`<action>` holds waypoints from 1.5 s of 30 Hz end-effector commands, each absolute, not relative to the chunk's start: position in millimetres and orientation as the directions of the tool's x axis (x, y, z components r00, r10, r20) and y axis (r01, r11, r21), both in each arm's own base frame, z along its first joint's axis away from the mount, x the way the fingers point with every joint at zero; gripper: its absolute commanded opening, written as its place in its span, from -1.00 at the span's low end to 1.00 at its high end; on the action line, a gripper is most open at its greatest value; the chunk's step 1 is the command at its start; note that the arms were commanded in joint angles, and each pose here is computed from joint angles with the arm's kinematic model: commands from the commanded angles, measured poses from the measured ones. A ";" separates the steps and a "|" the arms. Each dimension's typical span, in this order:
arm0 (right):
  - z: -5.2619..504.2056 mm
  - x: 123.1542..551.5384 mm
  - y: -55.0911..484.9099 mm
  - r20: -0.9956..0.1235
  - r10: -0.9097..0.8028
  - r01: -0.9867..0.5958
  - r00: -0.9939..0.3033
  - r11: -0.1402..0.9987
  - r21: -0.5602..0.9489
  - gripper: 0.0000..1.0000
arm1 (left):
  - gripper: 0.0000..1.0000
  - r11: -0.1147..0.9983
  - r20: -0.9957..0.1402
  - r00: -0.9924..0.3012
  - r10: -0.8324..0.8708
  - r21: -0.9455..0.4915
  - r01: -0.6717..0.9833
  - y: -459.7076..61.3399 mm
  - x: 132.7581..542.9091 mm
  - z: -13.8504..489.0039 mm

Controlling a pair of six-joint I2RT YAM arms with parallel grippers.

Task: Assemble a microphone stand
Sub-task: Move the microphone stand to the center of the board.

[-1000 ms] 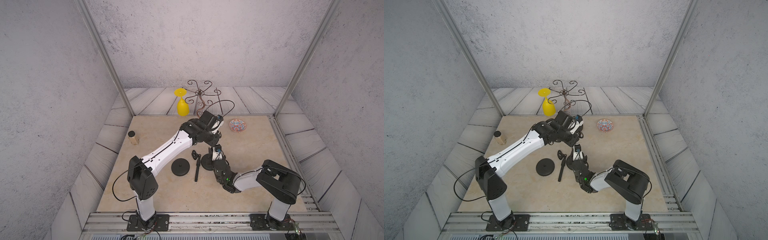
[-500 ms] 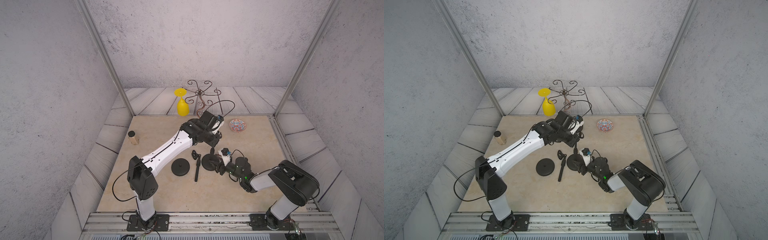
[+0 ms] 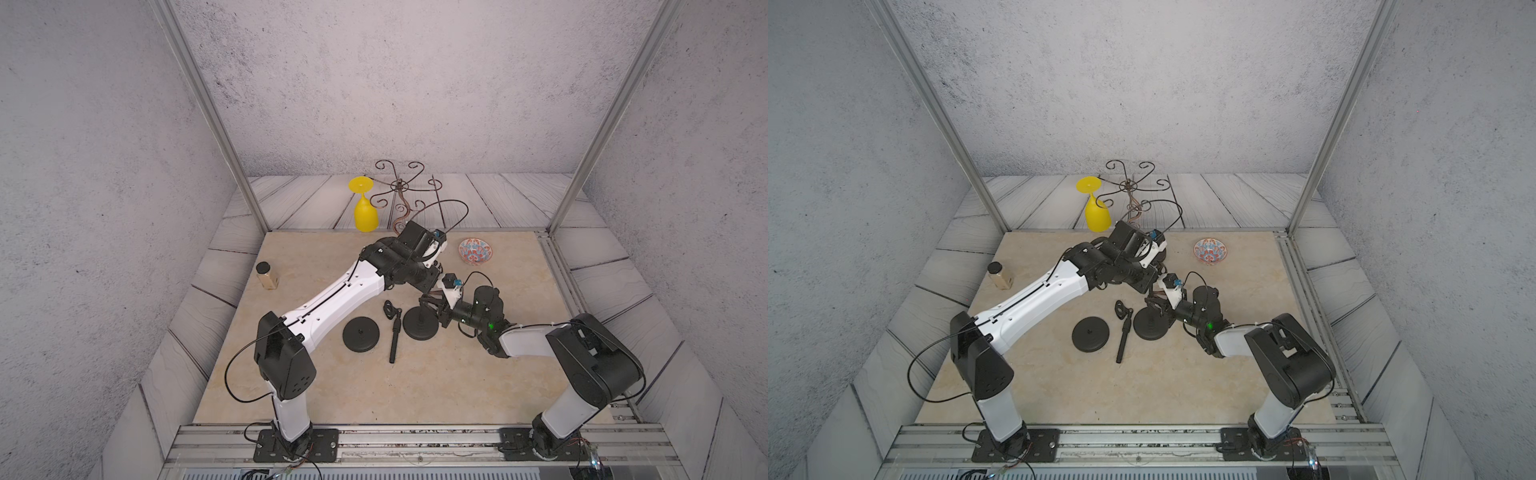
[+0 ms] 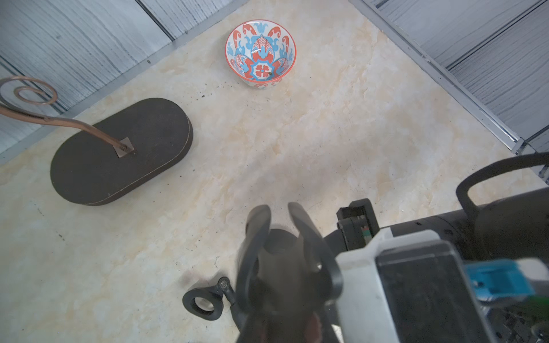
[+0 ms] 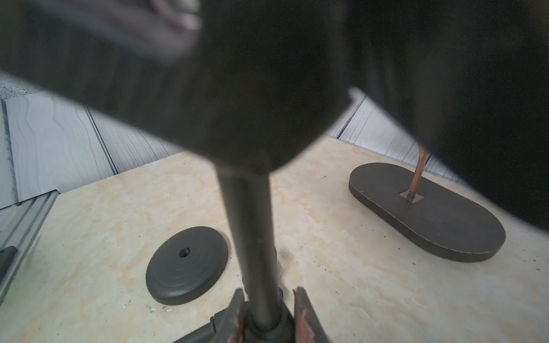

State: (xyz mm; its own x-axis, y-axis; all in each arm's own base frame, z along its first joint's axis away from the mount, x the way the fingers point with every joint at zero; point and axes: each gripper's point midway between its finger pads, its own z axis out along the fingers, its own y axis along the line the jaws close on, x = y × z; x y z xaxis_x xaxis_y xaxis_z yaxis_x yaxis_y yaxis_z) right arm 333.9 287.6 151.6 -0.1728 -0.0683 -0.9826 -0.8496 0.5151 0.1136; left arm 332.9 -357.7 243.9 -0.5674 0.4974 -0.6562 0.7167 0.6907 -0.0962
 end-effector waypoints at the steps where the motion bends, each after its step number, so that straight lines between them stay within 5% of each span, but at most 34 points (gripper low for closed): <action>1: 117.6 340.7 275.2 -0.964 -0.079 -0.771 -0.255 0.618 0.154 -1.00 | -0.68 0.670 -0.637 -0.578 0.510 -0.128 0.731 -356.0 317.7 244.7; 4: 97.1 345.1 258.2 -0.958 -0.102 -0.612 -0.267 0.786 0.087 -1.00 | -0.68 0.670 -0.638 -0.578 0.509 -0.129 0.731 -356.6 317.9 244.6; 7: 82.9 346.4 227.6 -0.938 -0.207 -0.234 -0.279 0.962 -0.142 -1.00 | -0.68 0.671 -0.639 -0.580 0.505 -0.131 0.730 -357.1 318.4 244.5; 9: 89.4 337.2 215.5 -0.948 -0.210 -0.021 -0.240 0.977 -0.211 -1.00 | -0.68 0.670 -0.639 -0.580 0.505 -0.133 0.730 -357.7 318.5 244.2; 12: 99.7 326.9 231.4 -0.972 -0.174 0.074 -0.161 0.979 -0.187 -1.00 | -0.68 0.670 -0.635 -0.582 0.508 -0.134 0.730 -357.4 317.8 243.1; 16: 105.9 327.2 274.9 -0.980 -0.145 -0.070 -0.136 0.988 -0.137 -0.91 | -0.68 0.672 -0.631 -0.583 0.511 -0.130 0.729 -356.3 317.6 242.1; 21: 110.3 300.7 313.1 -0.993 -0.093 -0.485 -0.078 0.873 -0.043 0.03 | -0.68 0.674 -0.635 -0.580 0.511 -0.123 0.728 -354.6 318.6 243.5; 26: 98.1 272.9 310.1 -0.977 -0.096 -0.710 -0.189 0.701 0.068 0.26 | -0.63 0.674 -0.640 -0.577 0.508 -0.123 0.729 -354.8 319.4 245.0; 40: 97.8 314.3 296.8 -0.967 -0.131 -0.693 -0.219 0.719 0.059 0.19 | 0.18 0.704 -0.721 -0.584 0.374 -0.190 0.684 -337.5 318.5 285.9; 42: 98.4 322.1 295.9 -0.968 -0.124 -0.682 -0.220 0.729 0.062 0.10 | 0.19 0.711 -0.731 -0.594 0.336 -0.216 0.669 -329.1 316.5 294.9; 45: 99.7 333.9 294.6 -0.968 -0.116 -0.663 -0.224 0.746 0.064 -0.31 | 0.20 0.733 -0.742 -0.617 0.263 -0.262 0.628 -310.0 315.7 303.7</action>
